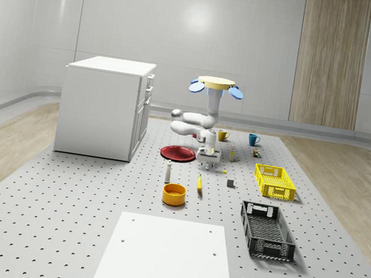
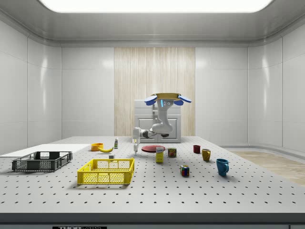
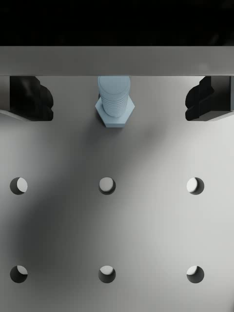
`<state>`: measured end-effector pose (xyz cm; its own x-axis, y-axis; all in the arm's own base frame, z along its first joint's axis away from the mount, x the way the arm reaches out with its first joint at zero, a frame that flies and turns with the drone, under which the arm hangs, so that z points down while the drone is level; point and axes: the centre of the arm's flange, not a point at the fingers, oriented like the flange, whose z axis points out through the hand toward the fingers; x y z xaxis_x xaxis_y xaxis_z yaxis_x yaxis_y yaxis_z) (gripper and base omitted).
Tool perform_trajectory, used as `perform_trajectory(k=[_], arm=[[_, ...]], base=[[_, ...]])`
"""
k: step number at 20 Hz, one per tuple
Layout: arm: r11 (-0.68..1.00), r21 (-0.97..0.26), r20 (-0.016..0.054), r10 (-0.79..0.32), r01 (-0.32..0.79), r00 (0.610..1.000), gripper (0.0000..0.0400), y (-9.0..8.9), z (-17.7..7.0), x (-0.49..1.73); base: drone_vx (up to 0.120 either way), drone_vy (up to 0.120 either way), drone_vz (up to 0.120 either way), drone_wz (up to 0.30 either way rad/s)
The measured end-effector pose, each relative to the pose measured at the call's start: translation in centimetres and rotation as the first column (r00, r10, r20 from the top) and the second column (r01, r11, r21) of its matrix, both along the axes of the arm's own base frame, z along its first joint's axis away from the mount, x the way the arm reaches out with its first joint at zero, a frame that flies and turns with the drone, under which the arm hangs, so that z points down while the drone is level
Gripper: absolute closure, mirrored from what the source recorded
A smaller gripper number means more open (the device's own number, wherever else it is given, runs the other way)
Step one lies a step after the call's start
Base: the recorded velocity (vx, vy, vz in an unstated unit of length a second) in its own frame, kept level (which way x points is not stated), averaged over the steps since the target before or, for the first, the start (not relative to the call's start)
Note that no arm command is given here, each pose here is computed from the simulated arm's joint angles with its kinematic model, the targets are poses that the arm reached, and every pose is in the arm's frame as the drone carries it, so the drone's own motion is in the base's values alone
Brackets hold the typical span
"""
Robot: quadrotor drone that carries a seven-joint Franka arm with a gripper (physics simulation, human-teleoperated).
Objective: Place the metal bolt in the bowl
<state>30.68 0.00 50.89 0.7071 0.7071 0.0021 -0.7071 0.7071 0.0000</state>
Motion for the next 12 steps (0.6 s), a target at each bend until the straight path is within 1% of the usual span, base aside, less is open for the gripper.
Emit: perform_trajectory(k=[2,3,6,8,9,10,11,12], arm=[[1.000,0.000,0.0000,0.000,0.000,1.000,0.0000,0.00,0.07,0.00],[1.000,0.000,0.0000,0.000,0.000,1.000,0.0000,0.00,0.09,0.04],[1.000,0.000,0.0000,0.000,0.000,1.000,0.0000,0.00,0.13,0.39],[1.000,0.000,0.0000,0.000,0.000,1.000,0.0000,0.00,0.15,0.54],[1.000,0.000,0.0000,0.000,0.000,1.000,0.0066,0.00,0.16,0.60],[1.000,0.000,0.0000,0.000,0.000,1.000,0.0118,0.00,0.16,0.64],[1.000,0.000,0.0000,0.000,0.000,1.000,0.0158,0.00,0.17,0.67],[1.000,0.000,0.0000,0.000,0.000,1.000,0.0189,0.00,0.17,0.70]], base=[[0.000,0.000,0.000,0.000],[0.000,0.000,0.000,0.000],[0.000,0.000,0.000,0.000],[0.000,0.000,0.000,0.000],[0.000,0.000,0.000,0.000],[0.000,0.000,0.000,0.000],[0.000,0.000,0.000,0.000],[0.000,0.000,0.000,0.000]])
